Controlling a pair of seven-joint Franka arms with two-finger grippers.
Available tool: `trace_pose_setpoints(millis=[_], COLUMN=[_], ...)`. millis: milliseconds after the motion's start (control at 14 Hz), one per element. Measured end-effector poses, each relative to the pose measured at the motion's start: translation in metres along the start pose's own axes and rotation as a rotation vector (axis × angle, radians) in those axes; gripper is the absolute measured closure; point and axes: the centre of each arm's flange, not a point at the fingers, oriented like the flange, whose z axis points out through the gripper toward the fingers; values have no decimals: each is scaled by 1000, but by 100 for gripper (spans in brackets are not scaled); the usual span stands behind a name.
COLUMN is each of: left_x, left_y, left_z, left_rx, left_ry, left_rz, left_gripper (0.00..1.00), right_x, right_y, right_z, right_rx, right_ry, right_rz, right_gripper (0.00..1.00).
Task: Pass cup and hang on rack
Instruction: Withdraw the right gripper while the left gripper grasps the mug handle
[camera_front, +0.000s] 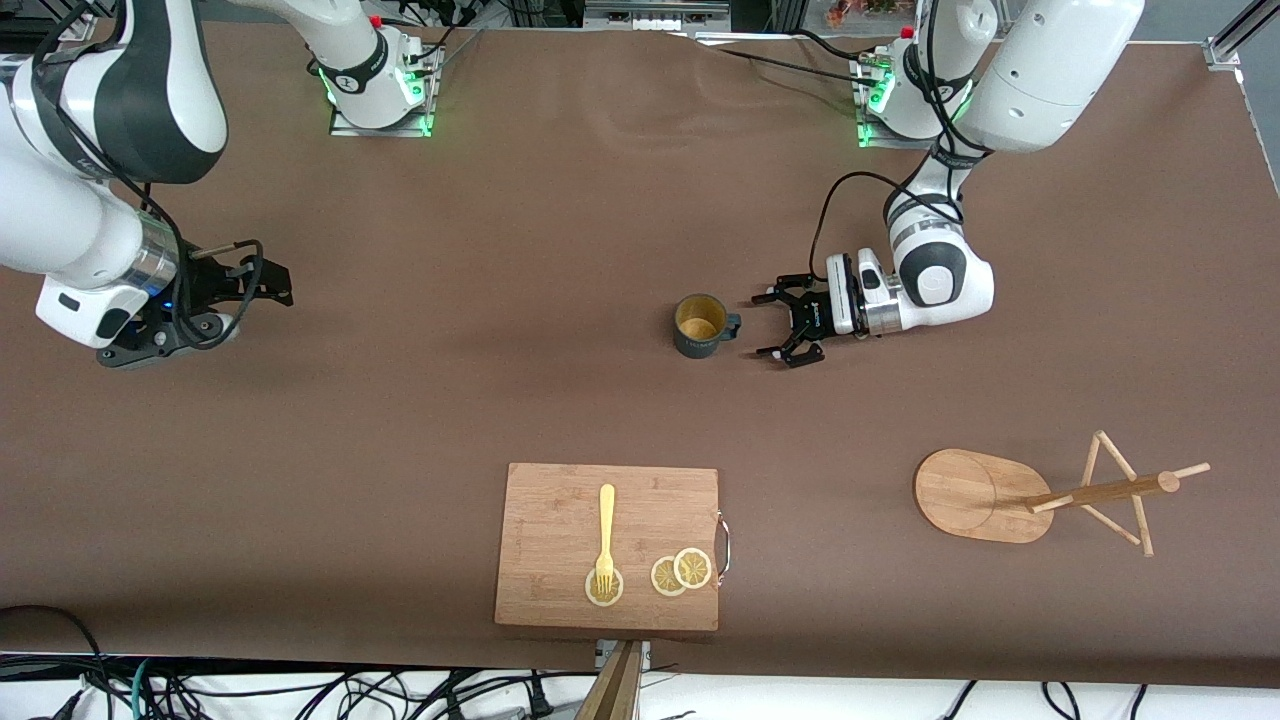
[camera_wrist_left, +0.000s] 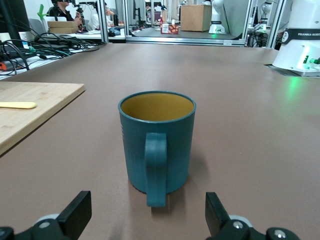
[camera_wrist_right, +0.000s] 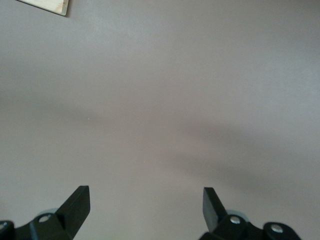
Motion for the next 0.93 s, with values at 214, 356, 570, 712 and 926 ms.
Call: trace_pose_setpoints(millis=[214, 356, 570, 712, 926], left_x=[-3, -5, -7, -9, -8], left_y=[7, 11, 13, 14, 15], left_z=[13, 21, 27, 28, 32], left_rx=[23, 30, 29, 31, 56], left_ry=[21, 26, 27, 27, 39], left_rz=[-30, -48, -54, -51, -72], left_gripper=[0, 0, 0, 0, 0], right_x=[-15, -24, -36, -47, -52], right_y=[11, 10, 6, 7, 18], right_z=[8, 3, -15, -28, -71], right_rx=[0, -1, 8, 10, -42], right_ry=[11, 27, 41, 30, 95], right_rz=[-5, 5, 130, 193, 213], right_gripper=[0, 0, 0, 0, 0])
